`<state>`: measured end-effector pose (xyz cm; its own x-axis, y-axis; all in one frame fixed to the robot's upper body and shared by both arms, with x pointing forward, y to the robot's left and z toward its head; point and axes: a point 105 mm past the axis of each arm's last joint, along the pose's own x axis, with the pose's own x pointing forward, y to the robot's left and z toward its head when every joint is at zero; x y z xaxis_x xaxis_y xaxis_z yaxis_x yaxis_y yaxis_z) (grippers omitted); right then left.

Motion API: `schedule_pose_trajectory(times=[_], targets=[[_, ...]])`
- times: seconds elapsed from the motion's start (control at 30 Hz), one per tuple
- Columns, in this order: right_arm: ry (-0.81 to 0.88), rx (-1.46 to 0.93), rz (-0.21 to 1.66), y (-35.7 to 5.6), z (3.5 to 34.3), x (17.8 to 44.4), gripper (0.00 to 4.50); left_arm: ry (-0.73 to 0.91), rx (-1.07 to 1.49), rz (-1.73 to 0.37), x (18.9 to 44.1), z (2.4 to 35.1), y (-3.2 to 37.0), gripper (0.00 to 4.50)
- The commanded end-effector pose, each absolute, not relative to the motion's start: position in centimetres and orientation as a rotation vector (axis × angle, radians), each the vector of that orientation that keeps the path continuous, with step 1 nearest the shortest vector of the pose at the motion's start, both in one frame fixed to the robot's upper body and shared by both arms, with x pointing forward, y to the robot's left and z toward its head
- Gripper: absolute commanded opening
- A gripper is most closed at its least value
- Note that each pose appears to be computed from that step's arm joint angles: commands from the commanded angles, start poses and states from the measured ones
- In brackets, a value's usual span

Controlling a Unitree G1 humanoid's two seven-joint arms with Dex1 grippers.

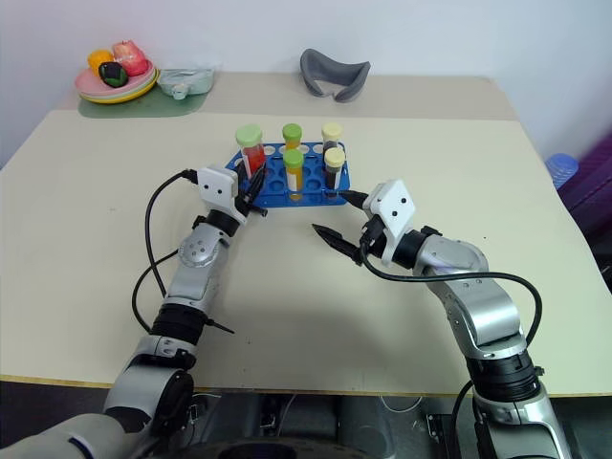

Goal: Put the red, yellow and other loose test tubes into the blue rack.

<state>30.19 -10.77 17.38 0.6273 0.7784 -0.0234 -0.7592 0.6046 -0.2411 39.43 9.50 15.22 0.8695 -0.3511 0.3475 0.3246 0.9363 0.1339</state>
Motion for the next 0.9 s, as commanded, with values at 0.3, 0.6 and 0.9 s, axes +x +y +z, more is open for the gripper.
schedule_pose_trajectory(times=[0.3, 0.6, 0.9], targets=[[-0.130, -0.250, 0.903, -10.5, 18.7, 30.3, 3.82, -0.429, 0.064, -0.405, 38.7, 16.4, 8.2, 0.77], [-0.117, -0.249, 0.918, -10.3, 18.7, 30.3, 3.82, -0.475, 0.124, -0.413, 38.0, 16.9, 7.6, 0.77], [-0.113, -0.245, 0.927, -10.2, 18.7, 30.2, 3.82, -0.405, 0.135, -0.389, 38.4, 15.6, 8.0, 0.77]])
